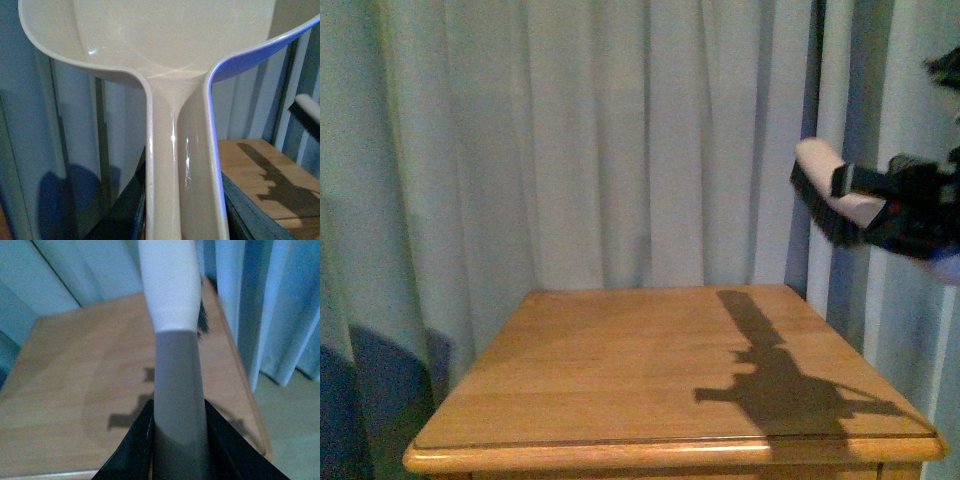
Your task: Clean up trash
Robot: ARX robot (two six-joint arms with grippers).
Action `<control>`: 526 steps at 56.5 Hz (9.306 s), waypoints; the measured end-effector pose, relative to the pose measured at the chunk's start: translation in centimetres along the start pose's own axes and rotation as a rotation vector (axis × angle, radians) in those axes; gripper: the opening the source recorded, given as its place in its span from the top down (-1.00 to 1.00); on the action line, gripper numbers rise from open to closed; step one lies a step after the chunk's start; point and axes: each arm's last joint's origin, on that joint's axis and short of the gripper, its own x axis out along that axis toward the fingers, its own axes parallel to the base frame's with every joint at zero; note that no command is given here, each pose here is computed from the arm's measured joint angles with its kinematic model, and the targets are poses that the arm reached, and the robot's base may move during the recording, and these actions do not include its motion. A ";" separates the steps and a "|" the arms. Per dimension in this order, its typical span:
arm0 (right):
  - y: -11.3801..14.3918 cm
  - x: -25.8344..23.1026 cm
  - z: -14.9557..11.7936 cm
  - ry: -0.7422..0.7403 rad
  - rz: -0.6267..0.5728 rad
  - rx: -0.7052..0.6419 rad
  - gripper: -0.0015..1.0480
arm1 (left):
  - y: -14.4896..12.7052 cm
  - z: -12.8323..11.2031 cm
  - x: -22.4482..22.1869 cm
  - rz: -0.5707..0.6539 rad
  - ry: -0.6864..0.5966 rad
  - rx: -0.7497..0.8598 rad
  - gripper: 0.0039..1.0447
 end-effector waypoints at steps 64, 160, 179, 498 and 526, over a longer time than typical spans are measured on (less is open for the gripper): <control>-2.7 -14.8 -0.7 -0.508 -0.098 -0.134 0.56 | 0.0 0.0 0.0 -0.004 0.000 0.000 0.48; -2.7 -14.7 -0.9 -0.507 -0.095 -0.139 0.56 | 0.0 -0.1 0.0 0.003 0.002 -0.006 0.49; -2.7 -14.6 -0.9 -0.503 -0.100 -0.140 0.56 | 0.6 -0.2 0.8 -0.021 0.302 -0.134 0.49; -7.9 -10.8 8.3 -0.075 0.429 -0.012 0.58 | 4.5 -2.8 14.8 0.089 0.267 0.368 0.49; -5.7 -20.3 9.6 -0.279 0.525 0.073 0.58 | 0.7 1.8 6.6 0.206 0.078 0.270 0.49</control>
